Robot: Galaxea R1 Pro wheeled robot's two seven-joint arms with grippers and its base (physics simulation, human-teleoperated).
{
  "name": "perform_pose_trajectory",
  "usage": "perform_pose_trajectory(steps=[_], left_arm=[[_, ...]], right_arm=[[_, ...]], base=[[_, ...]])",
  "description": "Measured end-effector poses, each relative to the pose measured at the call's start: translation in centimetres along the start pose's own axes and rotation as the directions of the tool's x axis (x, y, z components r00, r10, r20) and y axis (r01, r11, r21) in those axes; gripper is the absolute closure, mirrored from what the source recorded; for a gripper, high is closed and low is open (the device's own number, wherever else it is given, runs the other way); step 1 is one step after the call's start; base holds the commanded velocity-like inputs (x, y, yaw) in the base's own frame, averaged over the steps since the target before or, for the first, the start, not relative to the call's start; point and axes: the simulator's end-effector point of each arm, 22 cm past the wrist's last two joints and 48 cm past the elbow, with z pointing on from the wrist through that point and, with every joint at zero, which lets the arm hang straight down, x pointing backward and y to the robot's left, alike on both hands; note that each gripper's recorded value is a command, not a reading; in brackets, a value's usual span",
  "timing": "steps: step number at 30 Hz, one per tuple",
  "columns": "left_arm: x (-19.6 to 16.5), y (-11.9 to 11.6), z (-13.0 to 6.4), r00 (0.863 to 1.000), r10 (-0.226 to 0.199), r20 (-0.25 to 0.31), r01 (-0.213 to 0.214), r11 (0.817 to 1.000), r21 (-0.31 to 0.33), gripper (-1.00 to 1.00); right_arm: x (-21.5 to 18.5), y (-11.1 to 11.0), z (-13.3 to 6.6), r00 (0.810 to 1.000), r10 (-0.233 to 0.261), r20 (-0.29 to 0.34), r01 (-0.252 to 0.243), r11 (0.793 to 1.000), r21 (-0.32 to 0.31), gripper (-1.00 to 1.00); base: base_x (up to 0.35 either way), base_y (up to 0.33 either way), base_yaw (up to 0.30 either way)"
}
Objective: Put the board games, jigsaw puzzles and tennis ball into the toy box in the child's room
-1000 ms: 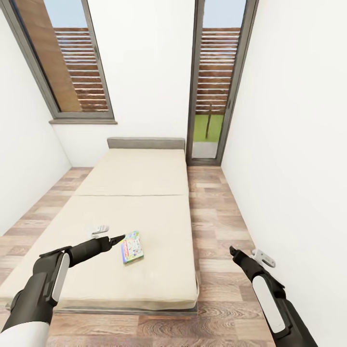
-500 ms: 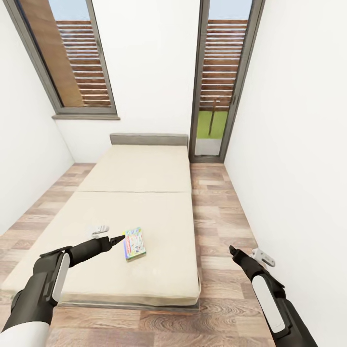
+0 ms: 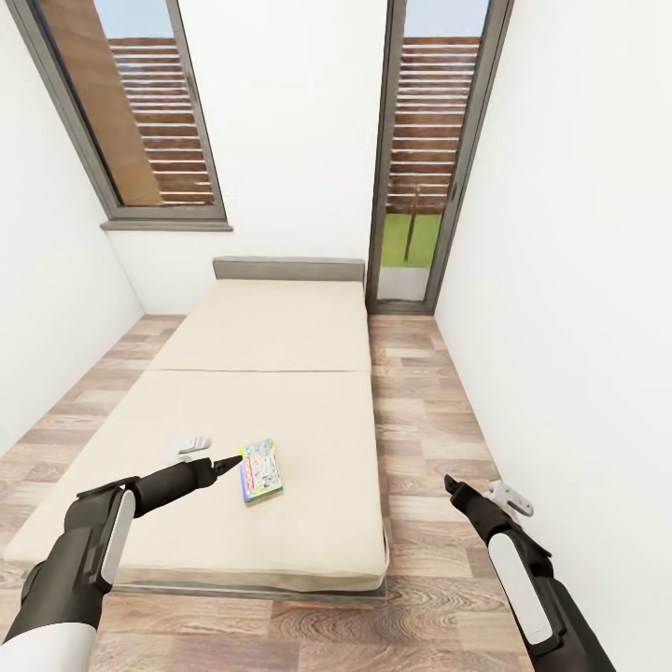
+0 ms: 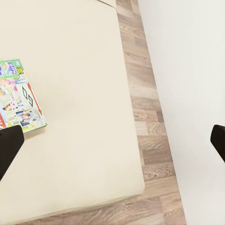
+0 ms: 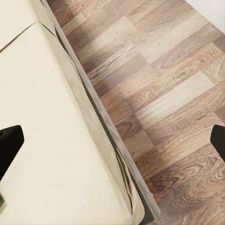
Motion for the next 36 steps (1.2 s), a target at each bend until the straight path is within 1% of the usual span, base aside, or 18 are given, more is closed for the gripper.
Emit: perform_pose_trajectory(steps=[19, 24, 36], left_arm=[[-0.01, 0.00, -0.01, 1.000, 0.001, 0.000, -0.001, 1.000, 0.000, -1.00], [-0.17, -0.11, -0.10, 1.000, 0.003, 0.004, -0.003, 1.000, 0.001, -1.00], [-0.70, -0.37, -0.47, 1.000, 0.011, 0.013, -0.011, 1.000, -0.001, -1.00]], right_arm=[[0.01, 0.03, -0.01, 1.000, 0.000, -0.001, 0.000, 1.000, -0.001, -1.00], [-0.09, 0.10, -0.09, 1.000, 0.000, 0.001, 0.000, 1.000, -0.003, -1.00], [-0.48, 0.62, -0.44, 1.000, 0.003, 0.009, -0.003, 1.000, -0.013, -1.00]], base=[[0.000, 0.000, -0.006], [0.000, 0.000, -0.138], [0.000, 0.008, -0.204]])
